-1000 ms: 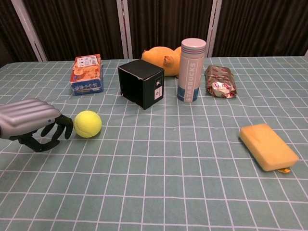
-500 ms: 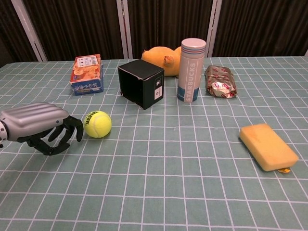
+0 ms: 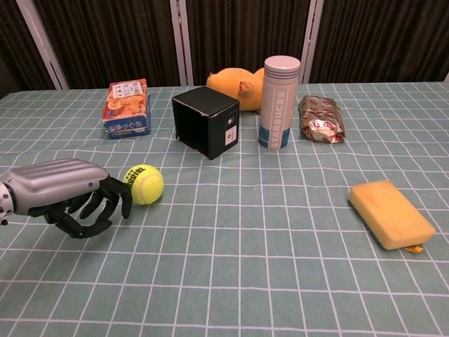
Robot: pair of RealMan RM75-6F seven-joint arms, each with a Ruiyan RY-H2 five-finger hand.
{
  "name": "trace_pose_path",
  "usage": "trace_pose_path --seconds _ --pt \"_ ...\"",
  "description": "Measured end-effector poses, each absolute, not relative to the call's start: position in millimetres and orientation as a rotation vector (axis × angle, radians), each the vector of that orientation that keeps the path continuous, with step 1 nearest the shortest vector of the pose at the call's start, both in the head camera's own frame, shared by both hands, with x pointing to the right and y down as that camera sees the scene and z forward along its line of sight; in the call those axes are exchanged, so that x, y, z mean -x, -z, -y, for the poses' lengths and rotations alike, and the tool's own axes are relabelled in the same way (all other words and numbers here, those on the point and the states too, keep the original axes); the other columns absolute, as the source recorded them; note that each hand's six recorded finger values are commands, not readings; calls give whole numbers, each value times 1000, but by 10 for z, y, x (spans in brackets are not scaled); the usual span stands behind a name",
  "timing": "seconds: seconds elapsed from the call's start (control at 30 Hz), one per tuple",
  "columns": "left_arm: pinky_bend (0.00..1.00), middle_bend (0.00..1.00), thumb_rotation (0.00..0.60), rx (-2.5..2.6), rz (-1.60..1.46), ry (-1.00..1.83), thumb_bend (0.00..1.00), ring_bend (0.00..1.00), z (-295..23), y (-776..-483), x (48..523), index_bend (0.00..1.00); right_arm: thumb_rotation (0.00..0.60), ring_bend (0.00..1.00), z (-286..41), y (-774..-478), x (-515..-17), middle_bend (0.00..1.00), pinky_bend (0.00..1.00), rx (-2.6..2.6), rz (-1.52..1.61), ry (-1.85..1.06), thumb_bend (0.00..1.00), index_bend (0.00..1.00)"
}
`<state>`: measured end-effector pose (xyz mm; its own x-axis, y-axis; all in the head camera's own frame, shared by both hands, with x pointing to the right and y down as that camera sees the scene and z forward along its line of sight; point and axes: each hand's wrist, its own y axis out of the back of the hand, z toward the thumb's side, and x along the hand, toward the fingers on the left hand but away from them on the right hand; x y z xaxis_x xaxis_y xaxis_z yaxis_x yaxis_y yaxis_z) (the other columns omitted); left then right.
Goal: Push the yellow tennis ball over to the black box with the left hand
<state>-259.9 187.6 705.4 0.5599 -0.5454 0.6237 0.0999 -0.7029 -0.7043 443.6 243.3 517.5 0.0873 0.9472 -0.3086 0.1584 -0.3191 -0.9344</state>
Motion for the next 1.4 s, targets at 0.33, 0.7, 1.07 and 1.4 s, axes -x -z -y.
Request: trace_pose_path --seconds 0.33,0.7,1.07,1.4 --pt "629 522 600 2060 -357 1144 440 576 -1813 -7121 2512 363 600 0 -2440 -5148 -4452 0 0 1609 1127 -1301 115 0" --pt "612 499 600 2001 -373 1178 436 562 -1651 -7259 2553 331 600 0 -2439 -5137 -4463 0 0 1590 1130 -1307 115 0" --pt "611 494 600 1997 -364 1212 435 559 -1536 -7330 2577 329 600 0 -2425 -5140 -4479 0 0 1582 1136 -1311 115 0" --pt "646 533 600 1976 -363 1238 436 600 -1464 -7299 2692 342 600 0 -2419 -5148 -4474 0 0 1582 1135 -1312 115 0"
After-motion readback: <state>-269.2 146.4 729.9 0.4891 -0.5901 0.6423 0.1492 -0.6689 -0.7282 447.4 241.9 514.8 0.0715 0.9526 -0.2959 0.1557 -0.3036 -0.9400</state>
